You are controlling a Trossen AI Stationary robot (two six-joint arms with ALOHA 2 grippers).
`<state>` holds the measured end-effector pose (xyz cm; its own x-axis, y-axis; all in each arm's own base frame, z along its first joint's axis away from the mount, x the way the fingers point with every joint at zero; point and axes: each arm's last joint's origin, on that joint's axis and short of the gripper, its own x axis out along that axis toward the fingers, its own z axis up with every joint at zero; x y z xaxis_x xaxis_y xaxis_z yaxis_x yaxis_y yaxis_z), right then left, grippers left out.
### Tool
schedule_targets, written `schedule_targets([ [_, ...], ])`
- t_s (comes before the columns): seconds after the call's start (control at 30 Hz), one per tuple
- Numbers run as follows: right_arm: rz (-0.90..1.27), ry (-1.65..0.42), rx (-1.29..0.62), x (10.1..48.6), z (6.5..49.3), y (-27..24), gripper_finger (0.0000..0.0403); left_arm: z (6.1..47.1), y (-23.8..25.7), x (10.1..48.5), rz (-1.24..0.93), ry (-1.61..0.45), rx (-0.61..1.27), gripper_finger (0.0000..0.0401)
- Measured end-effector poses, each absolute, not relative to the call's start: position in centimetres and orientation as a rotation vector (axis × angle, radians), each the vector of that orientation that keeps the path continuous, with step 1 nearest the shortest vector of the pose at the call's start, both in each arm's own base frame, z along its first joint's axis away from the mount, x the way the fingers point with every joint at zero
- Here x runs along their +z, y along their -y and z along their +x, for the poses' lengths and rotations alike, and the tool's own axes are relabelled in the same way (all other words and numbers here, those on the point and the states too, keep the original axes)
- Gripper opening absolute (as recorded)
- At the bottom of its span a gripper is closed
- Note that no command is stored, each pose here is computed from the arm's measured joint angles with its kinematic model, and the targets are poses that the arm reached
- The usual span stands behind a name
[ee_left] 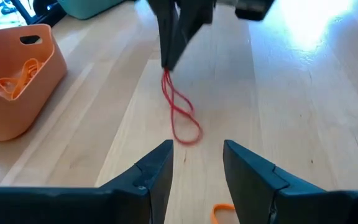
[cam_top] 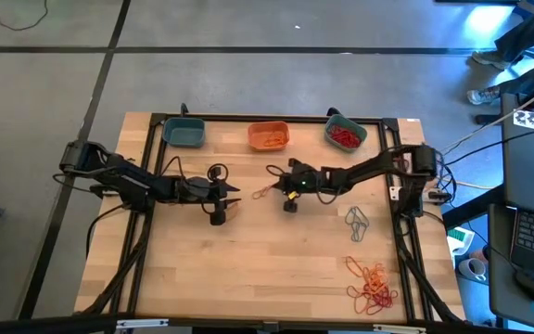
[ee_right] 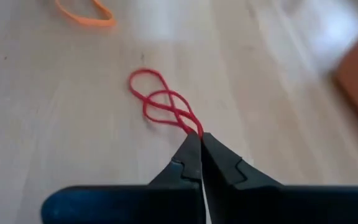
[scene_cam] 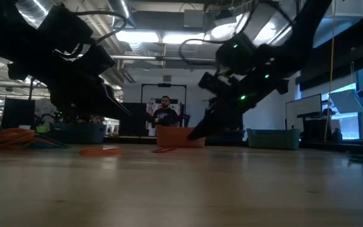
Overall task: Sort rubber bands into baskets
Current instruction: Put the red rubber band into the green bin
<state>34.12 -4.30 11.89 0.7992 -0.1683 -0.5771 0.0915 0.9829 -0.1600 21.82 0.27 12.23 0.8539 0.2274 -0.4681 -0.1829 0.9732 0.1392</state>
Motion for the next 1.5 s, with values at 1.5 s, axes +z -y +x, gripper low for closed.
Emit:
schedule_targets([
  [1.5,-0.042,-0.784,-1.095,19.1,19.3,18.0,0.0003,21.9,-0.3,12.3,0.086,-0.497,0.218,0.0138],
])
